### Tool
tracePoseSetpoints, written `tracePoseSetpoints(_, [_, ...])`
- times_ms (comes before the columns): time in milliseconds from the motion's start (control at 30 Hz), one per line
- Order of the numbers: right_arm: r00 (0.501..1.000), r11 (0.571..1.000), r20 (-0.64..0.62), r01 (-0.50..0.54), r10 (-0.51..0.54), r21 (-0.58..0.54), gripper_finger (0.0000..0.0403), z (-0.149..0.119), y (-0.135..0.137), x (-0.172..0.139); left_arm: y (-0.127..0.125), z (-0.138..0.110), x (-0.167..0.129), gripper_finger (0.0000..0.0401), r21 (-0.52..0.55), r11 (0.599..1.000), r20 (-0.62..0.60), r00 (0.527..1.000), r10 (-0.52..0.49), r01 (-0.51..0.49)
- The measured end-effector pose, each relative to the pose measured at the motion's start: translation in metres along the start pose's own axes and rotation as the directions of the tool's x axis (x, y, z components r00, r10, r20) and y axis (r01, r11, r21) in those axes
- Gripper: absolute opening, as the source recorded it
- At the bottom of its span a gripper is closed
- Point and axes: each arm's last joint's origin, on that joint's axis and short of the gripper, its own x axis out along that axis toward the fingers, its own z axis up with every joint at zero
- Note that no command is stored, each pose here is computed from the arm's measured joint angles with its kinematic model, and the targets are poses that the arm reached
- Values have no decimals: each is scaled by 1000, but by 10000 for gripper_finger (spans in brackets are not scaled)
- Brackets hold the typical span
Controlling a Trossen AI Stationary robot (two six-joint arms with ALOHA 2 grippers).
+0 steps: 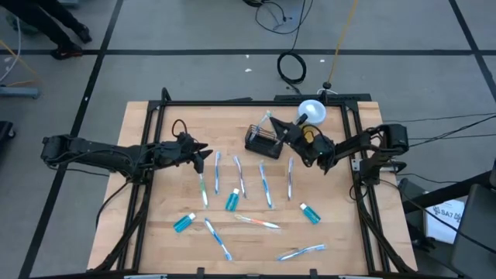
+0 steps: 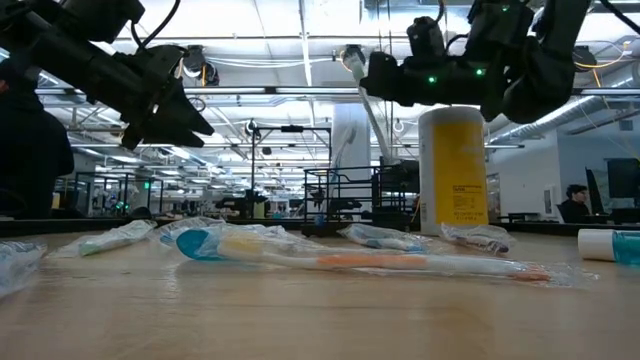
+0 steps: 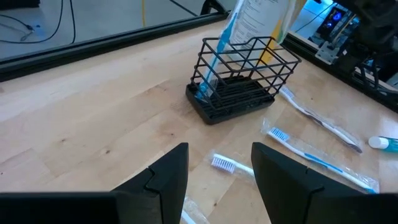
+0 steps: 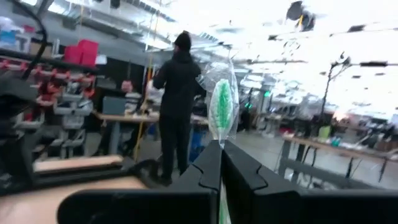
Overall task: Pick & Place toothbrushing station
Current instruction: Put the green toothbrush into the black organizer
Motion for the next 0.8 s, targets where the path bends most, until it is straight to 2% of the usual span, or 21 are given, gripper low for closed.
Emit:
tracePoseSetpoints(167, [1000, 1000, -26, 12, -11, 27, 0, -10, 3, 4, 0, 0, 0, 179, 11, 1000, 0, 1000, 0, 0])
tracePoseSetpoints(233, [998, 998, -53, 46, -44, 36, 0, -16, 3, 4, 0, 0, 0, 180, 20, 1000, -2, 1000, 1, -1])
tracePoseSetpoints(333, [992, 996, -91, 87, -86, 8, 0, -24, 4, 3, 0, 0, 0, 179, 21, 1000, -4, 1000, 3, -2])
tracePoseSetpoints(600, [990, 996, -118, 80, -83, -27, 0, -27, 10, 0, 0, 0, 0, 180, 22, 1000, -4, 1000, 2, -2])
tracePoseSetpoints(800, [971, 982, -159, 166, -178, -88, 0, -25, 16, -7, 0, -1, 0, 179, 21, 1000, -5, 1000, 2, -2])
